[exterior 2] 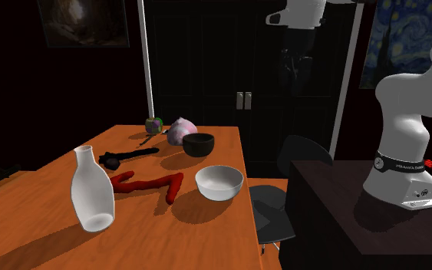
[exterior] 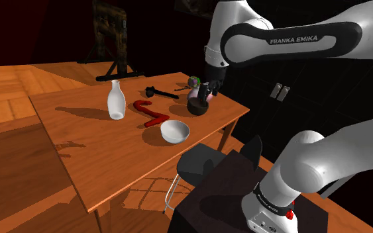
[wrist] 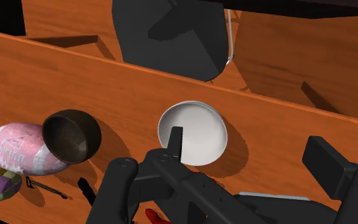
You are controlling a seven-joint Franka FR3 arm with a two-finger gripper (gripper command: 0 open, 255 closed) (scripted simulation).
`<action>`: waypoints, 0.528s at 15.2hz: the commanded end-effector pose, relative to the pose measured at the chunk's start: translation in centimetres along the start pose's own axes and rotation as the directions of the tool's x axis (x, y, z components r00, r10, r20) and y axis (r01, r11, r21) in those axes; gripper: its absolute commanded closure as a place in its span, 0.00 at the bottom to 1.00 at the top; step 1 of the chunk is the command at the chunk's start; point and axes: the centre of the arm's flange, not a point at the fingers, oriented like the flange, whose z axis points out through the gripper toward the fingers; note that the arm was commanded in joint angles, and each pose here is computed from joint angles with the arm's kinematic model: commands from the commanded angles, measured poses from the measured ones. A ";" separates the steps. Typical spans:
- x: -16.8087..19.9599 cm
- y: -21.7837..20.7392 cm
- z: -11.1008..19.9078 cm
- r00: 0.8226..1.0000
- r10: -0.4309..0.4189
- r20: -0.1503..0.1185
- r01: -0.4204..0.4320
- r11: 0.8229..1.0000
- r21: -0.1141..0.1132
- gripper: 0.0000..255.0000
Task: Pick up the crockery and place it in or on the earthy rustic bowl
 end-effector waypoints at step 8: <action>6.9 -2.4 10.0 1.000 0.000 0.019 0.001 1.000 -0.022 0.00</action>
